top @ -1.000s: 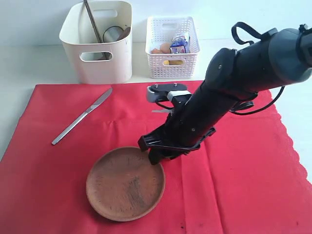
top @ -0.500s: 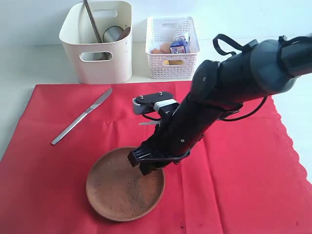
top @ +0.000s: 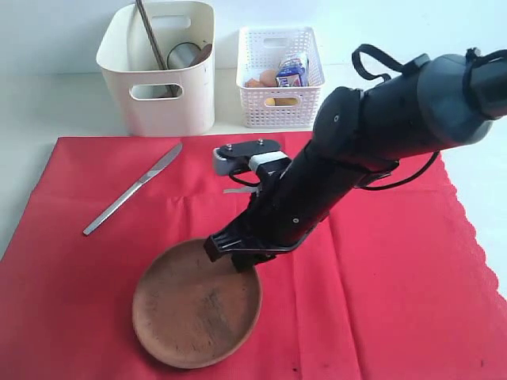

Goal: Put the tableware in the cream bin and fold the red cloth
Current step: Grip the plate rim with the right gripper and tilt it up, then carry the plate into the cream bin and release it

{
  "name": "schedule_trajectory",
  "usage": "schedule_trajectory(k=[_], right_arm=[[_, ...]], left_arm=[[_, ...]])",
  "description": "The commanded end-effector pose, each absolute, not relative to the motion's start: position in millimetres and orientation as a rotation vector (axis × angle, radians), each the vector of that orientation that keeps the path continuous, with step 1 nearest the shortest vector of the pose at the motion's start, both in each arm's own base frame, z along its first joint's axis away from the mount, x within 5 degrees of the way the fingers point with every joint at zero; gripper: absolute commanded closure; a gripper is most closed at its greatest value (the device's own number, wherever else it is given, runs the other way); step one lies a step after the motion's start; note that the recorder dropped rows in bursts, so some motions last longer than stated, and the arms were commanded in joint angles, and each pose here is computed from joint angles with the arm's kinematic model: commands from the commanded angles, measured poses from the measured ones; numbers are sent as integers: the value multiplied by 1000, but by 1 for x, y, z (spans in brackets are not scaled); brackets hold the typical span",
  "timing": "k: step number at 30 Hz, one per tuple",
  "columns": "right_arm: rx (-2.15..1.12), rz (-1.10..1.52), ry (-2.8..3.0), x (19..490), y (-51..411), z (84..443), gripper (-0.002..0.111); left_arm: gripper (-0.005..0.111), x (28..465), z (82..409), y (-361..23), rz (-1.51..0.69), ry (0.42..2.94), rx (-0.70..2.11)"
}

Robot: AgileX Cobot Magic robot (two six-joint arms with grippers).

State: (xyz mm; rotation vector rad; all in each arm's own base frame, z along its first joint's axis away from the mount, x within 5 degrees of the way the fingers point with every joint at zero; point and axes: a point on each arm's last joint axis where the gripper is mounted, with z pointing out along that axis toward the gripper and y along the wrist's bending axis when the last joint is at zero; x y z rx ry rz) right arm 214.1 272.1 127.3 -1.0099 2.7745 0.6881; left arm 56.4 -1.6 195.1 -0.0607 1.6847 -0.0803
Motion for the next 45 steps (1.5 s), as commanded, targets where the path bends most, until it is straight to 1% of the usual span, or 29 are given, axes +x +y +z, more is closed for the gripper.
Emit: schedule_trajectory(k=[1, 6, 10, 13, 16, 19, 24, 27, 31, 34, 39, 45], right_arm=[[-1032, 695, 2714, 213, 271, 145, 108], [-997, 733, 2672, 216, 269, 162, 108], [-985, 800, 2649, 220, 277, 178, 108], [-989, 837, 2571, 230, 288, 199, 108], [-931, 872, 2476, 253, 296, 225, 108], [-756, 968, 2427, 284, 300, 249, 108], [-564, 1085, 2323, 334, 322, 261, 108], [-418, 1165, 2261, 368, 335, 259, 108], [-277, 1233, 2203, 398, 338, 255, 108], [-171, 1257, 2174, 418, 338, 245, 108], [-79, 1214, 2150, 438, 341, 224, 108], [-30, 1172, 2140, 447, 341, 210, 108]], left_arm=[[104, 56, 195, -2, -87, 1679, -67], [104, 56, 195, -2, -87, 1679, -67], [104, 56, 195, -2, -87, 1679, -67], [104, 56, 195, -2, -87, 1679, -67], [104, 56, 195, -2, -87, 1679, -67], [104, 56, 195, -2, -87, 1679, -67], [104, 56, 195, -2, -87, 1679, -67], [104, 56, 195, -2, -87, 1679, -67], [104, 56, 195, -2, -87, 1679, -67], [104, 56, 195, -2, -87, 1679, -67], [104, 56, 195, -2, -87, 1679, -67], [104, 56, 195, -2, -87, 1679, -67]])
